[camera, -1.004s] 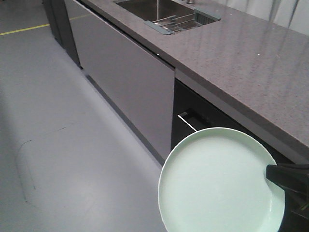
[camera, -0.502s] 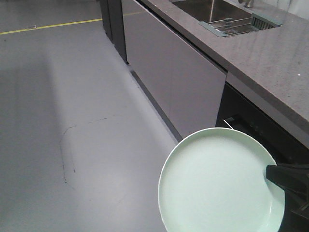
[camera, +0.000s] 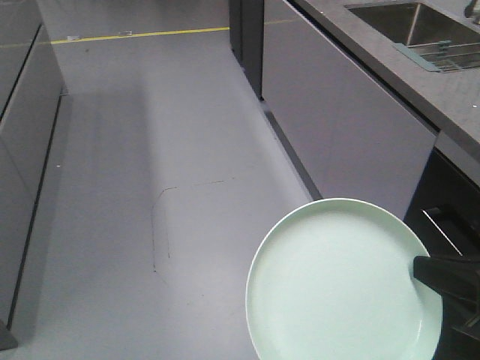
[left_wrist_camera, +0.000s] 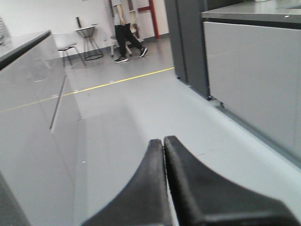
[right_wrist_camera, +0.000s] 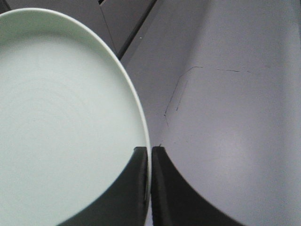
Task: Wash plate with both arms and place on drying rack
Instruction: 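Drive the base along the aisle holding the plate in the right gripper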
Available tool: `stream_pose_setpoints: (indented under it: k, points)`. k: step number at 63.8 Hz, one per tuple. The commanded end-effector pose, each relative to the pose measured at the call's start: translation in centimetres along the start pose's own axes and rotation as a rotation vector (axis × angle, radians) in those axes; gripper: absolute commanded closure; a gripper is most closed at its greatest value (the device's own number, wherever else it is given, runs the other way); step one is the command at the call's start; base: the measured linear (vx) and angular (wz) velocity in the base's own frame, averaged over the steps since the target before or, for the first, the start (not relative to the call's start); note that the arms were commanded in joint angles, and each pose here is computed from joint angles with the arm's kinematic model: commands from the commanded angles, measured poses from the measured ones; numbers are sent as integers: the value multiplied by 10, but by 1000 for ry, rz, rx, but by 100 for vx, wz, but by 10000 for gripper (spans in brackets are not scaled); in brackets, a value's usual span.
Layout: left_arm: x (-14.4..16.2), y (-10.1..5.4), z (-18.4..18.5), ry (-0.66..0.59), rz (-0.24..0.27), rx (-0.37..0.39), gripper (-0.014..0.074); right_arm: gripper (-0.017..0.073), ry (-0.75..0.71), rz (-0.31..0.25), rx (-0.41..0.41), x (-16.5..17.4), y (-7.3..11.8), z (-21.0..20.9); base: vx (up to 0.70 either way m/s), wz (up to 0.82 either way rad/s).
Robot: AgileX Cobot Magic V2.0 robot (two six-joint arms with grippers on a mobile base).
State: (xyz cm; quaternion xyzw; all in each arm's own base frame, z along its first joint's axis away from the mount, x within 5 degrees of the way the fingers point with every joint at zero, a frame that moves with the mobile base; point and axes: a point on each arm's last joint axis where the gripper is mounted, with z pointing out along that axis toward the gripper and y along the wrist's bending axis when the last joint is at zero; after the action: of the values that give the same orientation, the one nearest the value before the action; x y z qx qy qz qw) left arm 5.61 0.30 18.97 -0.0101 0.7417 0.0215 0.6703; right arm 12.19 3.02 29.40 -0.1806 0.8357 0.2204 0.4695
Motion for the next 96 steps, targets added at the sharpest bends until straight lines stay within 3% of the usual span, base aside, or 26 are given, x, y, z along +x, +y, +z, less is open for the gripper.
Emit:
stream_pose_setpoints:
  k: [1, 96]
  points:
    - [-15, 0, -3, -110, -11, 5, 600, 561, -70, 8, 0, -12, 1, -4, 7, 39]
    - [-15, 0, -3, -110, -11, 5, 600, 561, -70, 8, 0, -12, 1, -4, 11, 21]
